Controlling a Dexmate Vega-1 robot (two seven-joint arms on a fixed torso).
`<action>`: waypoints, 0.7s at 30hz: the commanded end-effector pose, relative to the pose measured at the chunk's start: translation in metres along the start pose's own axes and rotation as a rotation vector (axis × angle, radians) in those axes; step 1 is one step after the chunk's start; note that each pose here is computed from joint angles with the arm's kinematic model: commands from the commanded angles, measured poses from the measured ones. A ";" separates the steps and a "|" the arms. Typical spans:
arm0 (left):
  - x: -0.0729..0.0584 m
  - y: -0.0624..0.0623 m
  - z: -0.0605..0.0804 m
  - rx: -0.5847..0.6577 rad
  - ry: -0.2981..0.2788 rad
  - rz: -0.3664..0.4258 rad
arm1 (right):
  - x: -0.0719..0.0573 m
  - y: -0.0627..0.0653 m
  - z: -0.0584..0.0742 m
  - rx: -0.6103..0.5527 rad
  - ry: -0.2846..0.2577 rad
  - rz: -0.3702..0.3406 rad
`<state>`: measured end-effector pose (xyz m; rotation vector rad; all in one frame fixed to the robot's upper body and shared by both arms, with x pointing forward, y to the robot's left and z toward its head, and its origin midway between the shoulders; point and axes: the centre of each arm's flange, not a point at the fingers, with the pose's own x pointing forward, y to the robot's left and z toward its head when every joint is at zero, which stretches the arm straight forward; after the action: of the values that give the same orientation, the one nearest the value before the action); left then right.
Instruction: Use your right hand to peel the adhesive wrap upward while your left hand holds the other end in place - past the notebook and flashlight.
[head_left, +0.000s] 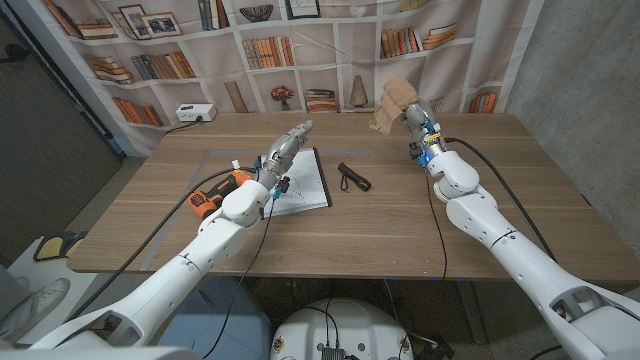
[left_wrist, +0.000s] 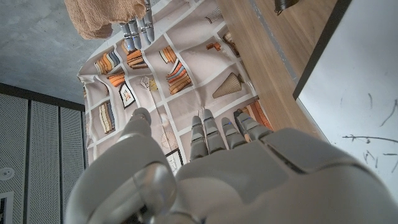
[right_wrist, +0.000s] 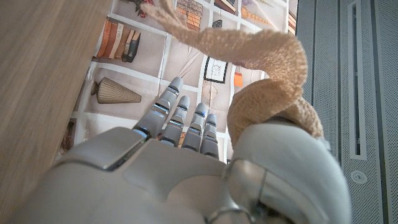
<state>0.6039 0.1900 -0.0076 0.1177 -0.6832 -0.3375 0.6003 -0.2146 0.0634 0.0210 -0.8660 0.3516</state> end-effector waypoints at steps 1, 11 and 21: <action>0.003 -0.008 0.003 -0.008 -0.004 -0.034 | 0.008 0.007 -0.002 -0.001 0.005 0.011; 0.012 -0.017 0.001 0.007 0.003 -0.086 | 0.013 0.015 -0.001 0.006 -0.004 0.025; 0.017 -0.025 0.006 0.052 -0.002 -0.121 | 0.015 0.019 0.001 0.004 -0.012 0.038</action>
<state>0.6057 0.1700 -0.0023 0.1593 -0.6852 -0.4143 0.6036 -0.1981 0.0701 0.0152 -0.8687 0.3757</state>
